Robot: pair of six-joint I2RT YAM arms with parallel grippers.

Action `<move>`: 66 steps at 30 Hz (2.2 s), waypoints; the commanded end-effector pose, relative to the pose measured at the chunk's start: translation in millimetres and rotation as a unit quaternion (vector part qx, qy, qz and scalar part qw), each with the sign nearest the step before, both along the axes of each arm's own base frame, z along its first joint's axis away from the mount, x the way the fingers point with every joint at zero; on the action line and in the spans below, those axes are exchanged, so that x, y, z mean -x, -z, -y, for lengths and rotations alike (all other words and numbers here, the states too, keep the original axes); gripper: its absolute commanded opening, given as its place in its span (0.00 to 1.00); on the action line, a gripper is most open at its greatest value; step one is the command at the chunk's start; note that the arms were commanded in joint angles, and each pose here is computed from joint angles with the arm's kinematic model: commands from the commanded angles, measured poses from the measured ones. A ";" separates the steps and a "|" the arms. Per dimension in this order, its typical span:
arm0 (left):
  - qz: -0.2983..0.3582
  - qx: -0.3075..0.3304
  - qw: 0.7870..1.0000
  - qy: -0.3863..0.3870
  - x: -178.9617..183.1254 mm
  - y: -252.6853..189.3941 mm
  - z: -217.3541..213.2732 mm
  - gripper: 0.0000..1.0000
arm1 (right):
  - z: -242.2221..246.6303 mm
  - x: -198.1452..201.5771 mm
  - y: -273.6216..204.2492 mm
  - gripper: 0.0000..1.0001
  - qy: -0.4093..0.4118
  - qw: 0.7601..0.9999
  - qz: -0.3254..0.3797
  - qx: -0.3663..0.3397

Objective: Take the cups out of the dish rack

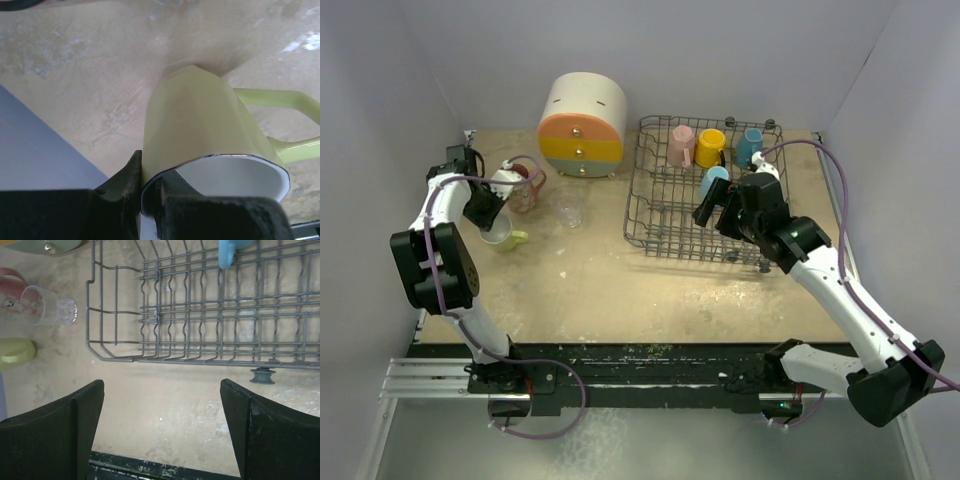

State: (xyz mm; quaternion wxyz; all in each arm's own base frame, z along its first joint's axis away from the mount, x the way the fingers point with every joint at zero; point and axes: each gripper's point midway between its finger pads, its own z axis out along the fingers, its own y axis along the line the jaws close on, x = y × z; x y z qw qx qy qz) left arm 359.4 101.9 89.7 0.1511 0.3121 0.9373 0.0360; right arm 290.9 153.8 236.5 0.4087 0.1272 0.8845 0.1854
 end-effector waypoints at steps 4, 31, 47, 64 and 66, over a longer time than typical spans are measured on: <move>0.033 -0.015 0.999 -0.034 -27.2 -5.6 -21.2 0.01 | 28.7 -22.3 -2.1 1.00 0.031 0.998 0.011 0.061; 0.249 0.150 0.956 -0.028 3.7 -187.7 56.1 0.99 | 40.5 -155.2 96.5 0.81 0.064 0.964 -0.072 0.248; 0.206 0.269 0.940 0.043 38.8 -180.5 112.3 0.99 | 50.9 -178.5 143.4 0.50 0.090 0.945 -0.080 0.304; 0.172 0.263 0.945 0.091 62.5 -163.4 132.5 1.00 | 38.6 -181.1 60.2 0.00 0.098 0.956 0.007 0.275; 0.169 0.262 0.946 0.093 64.0 -161.7 135.1 1.00 | 36.3 -179.4 43.5 0.00 0.100 0.958 0.023 0.267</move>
